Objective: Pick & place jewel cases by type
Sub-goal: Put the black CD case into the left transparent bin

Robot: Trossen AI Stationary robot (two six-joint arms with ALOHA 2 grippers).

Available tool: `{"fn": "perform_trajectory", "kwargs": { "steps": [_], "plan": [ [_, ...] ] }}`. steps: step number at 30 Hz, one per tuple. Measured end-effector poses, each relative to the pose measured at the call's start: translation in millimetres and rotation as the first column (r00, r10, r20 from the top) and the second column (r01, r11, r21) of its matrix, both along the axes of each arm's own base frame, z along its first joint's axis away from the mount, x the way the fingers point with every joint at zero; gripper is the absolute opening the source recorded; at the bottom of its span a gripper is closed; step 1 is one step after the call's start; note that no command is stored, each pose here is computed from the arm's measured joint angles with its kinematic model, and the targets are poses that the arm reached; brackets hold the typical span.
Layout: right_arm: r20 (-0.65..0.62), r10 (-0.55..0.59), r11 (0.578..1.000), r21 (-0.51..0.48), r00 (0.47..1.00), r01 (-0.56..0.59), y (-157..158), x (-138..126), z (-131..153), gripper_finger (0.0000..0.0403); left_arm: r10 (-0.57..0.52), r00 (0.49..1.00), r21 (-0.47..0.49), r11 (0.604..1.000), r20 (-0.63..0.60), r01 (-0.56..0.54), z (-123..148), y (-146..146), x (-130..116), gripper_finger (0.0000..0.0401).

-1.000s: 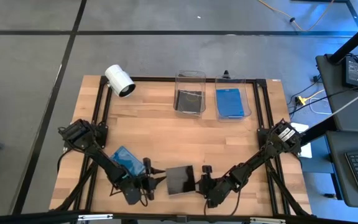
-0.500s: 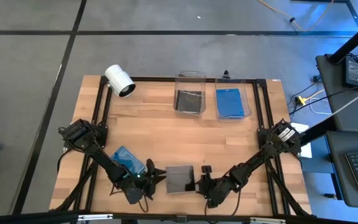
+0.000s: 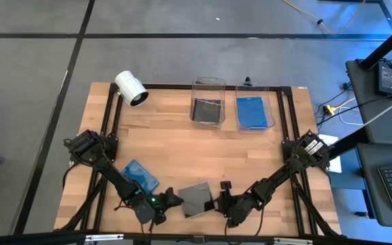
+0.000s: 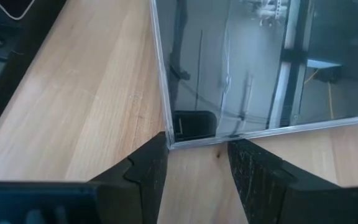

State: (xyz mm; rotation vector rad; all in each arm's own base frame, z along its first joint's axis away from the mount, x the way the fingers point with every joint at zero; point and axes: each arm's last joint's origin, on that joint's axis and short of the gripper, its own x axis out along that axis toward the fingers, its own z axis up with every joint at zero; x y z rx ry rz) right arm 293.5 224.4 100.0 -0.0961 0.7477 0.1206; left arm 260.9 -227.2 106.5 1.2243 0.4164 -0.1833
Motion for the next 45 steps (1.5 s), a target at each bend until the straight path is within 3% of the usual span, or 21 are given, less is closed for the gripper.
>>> {"fn": "perform_trajectory", "kwargs": {
  "steps": [9,14,24,32,40,45],
  "plan": [
    [0.0,0.005,1.0,0.001,1.0,-0.005,0,0,0,0.0172,-0.072,0.997,0.17,0.983,-0.002,0.072,1,0,1,0.0115],
    [-0.002,0.008,1.0,0.003,1.0,-0.008,0,0,0,0.0172,-0.094,0.996,0.157,0.983,-0.007,0.094,1,-1,1,0.0103],
    [0.115,0.041,0.999,0.02,0.993,-0.043,1,12,10,0.0172,-0.131,0.991,0.09,0.988,0.019,0.128,9,-2,12,0.0065],
    [0.096,0.033,0.999,0.002,0.995,-0.033,-5,14,8,0.0172,-0.125,0.992,0.056,0.991,0.033,0.123,10,-4,12,0.0037],
    [0.137,0.075,0.986,-0.156,0.988,-0.053,-4,18,22,0.0172,-0.063,0.996,-0.085,0.994,0.07,0.069,13,-5,12,0.0039],
    [0.118,-0.036,0.934,-0.35,0.992,0.075,-6,11,52,0.0172,0.071,0.984,-0.175,0.984,0.161,-0.042,20,-6,13,0.0038]
  ]
}}
